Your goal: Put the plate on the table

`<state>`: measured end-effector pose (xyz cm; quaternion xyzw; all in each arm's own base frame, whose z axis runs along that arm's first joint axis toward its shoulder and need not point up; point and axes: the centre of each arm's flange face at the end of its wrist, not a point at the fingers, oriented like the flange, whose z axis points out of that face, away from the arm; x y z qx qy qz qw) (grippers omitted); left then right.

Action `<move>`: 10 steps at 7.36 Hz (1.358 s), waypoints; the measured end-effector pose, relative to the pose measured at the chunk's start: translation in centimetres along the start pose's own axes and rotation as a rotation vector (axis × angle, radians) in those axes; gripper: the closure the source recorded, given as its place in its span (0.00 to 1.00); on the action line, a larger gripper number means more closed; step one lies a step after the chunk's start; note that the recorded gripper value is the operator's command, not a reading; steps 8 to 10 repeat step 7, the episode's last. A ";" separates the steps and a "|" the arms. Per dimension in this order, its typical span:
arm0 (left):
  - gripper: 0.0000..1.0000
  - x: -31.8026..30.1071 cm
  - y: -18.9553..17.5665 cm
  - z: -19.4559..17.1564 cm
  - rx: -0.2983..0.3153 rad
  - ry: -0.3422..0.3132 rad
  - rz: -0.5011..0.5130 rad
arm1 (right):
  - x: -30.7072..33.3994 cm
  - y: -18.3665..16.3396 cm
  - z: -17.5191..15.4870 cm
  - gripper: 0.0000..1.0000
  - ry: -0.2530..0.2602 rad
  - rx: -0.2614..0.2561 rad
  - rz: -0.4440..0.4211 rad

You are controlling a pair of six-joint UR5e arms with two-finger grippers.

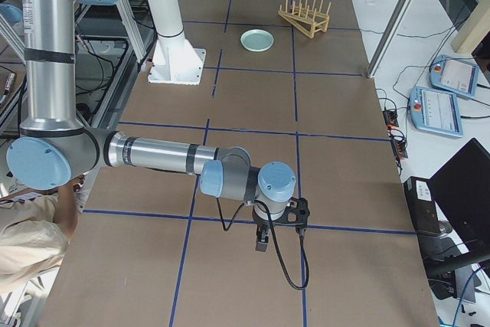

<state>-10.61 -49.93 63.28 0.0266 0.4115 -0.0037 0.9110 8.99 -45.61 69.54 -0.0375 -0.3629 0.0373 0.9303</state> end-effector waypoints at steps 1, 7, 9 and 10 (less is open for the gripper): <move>0.00 0.0 0.1 0.0 0.000 -0.003 0.001 | 0.0 0.0 0.0 0.00 0.000 0.000 0.000; 0.00 1.4 0.2 -1.6 0.034 -0.011 0.029 | 0.0 0.0 0.0 0.00 0.000 0.000 0.000; 0.00 1.4 0.2 -1.6 0.034 -0.011 0.029 | 0.0 0.0 0.0 0.00 0.000 0.000 0.000; 0.00 1.4 0.2 -1.6 0.034 -0.011 0.029 | 0.0 0.0 0.0 0.00 0.000 0.000 0.000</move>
